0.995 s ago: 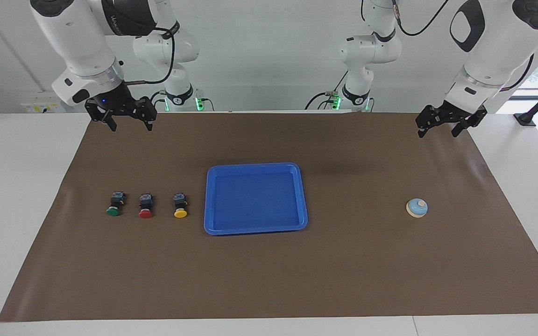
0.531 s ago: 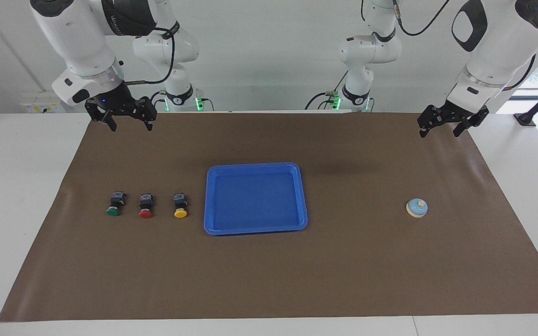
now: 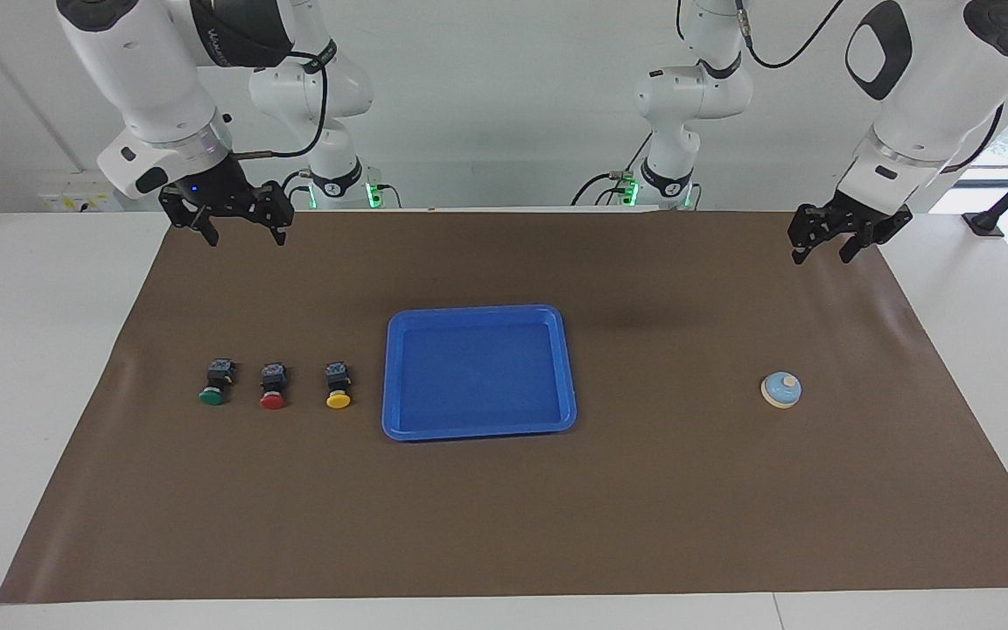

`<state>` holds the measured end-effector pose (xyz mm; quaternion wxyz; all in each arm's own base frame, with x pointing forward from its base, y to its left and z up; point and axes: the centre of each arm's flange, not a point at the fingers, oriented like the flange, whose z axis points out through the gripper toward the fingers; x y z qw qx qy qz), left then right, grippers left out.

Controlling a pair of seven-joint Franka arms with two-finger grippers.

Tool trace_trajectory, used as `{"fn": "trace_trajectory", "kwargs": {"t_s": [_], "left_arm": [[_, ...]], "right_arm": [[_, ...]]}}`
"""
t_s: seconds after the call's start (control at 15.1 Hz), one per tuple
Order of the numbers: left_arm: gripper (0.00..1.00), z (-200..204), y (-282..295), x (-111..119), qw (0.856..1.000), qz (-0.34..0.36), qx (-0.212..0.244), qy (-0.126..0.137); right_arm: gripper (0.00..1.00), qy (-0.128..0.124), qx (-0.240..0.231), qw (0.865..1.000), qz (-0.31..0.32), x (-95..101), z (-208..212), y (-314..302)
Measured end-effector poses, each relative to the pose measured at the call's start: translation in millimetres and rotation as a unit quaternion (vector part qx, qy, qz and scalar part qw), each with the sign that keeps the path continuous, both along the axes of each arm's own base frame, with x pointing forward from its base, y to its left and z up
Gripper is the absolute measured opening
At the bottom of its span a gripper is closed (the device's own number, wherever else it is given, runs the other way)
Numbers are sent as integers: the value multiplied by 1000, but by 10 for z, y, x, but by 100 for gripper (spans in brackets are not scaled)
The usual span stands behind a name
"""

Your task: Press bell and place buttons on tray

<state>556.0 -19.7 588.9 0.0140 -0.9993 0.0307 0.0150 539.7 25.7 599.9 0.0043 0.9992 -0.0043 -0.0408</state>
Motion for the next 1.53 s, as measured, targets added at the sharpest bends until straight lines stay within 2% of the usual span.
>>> {"fn": "trace_trajectory", "kwargs": {"t_s": [0.2, 0.33, 0.46, 0.66, 0.93, 1.26, 1.53], "left_arm": [[24, -216, 62, 32, 1000, 11, 0, -14], [3, -421, 89, 33, 1000, 13, -1, -12], [1, -607, 108, 66, 1000, 8, -1, -15], [1, -969, 230, 260, 1000, 5, -2, -27], [1, -1469, 557, 485, 999, 23, -2, -26], [1, -1923, 583, 631, 999, 23, -3, -34], [1, -2144, 543, 640, 999, 19, -4, -37]], "right_arm": [[100, 0, 0, 1000, 0, 0, 0, 0], [100, 0, 0, 1000, 0, 0, 0, 0], [100, 0, 0, 1000, 0, 0, 0, 0], [100, 0, 0, 1000, 0, 0, 0, 0], [100, 0, 0, 1000, 0, 0, 0, 0], [100, 0, 0, 1000, 0, 0, 0, 0], [100, 0, 0, 1000, 0, 0, 0, 0]]}}
